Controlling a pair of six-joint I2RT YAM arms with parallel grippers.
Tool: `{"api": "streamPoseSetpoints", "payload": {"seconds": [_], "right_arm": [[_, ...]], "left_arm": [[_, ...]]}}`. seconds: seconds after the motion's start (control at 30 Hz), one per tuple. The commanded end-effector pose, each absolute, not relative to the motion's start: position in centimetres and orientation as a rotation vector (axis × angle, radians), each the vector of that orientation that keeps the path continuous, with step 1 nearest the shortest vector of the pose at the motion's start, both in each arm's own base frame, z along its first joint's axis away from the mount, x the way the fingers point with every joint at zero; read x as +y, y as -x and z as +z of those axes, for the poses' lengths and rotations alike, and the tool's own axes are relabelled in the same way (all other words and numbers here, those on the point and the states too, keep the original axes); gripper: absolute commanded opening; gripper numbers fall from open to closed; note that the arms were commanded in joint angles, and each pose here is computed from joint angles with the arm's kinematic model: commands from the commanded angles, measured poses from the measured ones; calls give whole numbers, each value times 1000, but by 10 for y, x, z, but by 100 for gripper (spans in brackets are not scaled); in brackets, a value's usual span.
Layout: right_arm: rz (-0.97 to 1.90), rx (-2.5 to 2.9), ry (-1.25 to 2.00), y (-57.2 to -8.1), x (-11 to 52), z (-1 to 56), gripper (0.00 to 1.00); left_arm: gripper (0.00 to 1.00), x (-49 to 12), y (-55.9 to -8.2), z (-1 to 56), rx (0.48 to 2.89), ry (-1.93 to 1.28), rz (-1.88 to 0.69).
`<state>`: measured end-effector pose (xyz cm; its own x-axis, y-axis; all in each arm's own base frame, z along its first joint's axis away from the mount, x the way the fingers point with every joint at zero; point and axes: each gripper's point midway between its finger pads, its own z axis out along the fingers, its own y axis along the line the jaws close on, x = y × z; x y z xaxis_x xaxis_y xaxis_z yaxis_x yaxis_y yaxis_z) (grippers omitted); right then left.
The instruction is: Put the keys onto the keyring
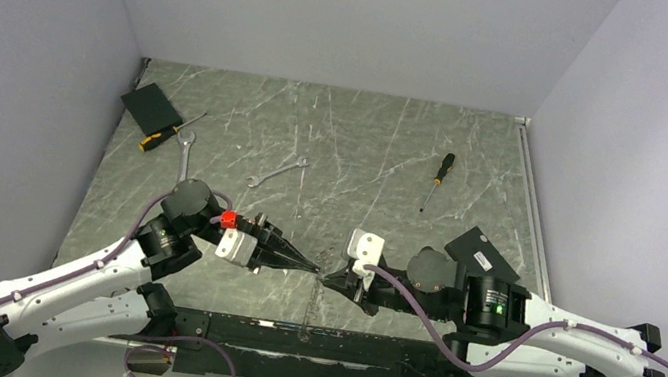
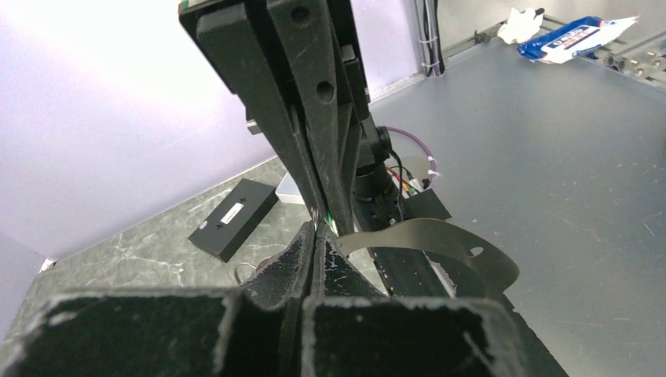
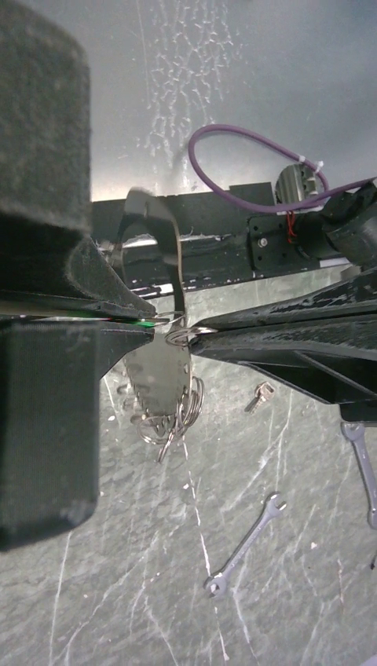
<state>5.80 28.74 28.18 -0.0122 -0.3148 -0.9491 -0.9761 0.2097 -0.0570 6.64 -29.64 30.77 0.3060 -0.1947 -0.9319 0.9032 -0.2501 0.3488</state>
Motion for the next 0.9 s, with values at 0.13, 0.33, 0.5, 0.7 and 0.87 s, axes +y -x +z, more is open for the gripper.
{"api": "streamPoseSetpoints", "payload": {"seconds": [0.13,0.33,0.5,0.7,0.87], "right_arm": [[863,1441,1215,-60,288,320,0],[810,1472,1204,-67,284,311,0],[738,1485,1072,-86,269,318,0],[733,1481,1054,-88,265,317,0],[742,1481,1089,-85,273,311,0]], "left_arm": [[0,-293,-70,324,669,-1362,-1178],[0,-290,-69,328,657,-1352,-1161],[0,-289,-64,328,646,-1379,-1171],[0,-289,-64,330,640,-1369,-1177],[0,-291,-68,333,626,-1332,-1171]]}}
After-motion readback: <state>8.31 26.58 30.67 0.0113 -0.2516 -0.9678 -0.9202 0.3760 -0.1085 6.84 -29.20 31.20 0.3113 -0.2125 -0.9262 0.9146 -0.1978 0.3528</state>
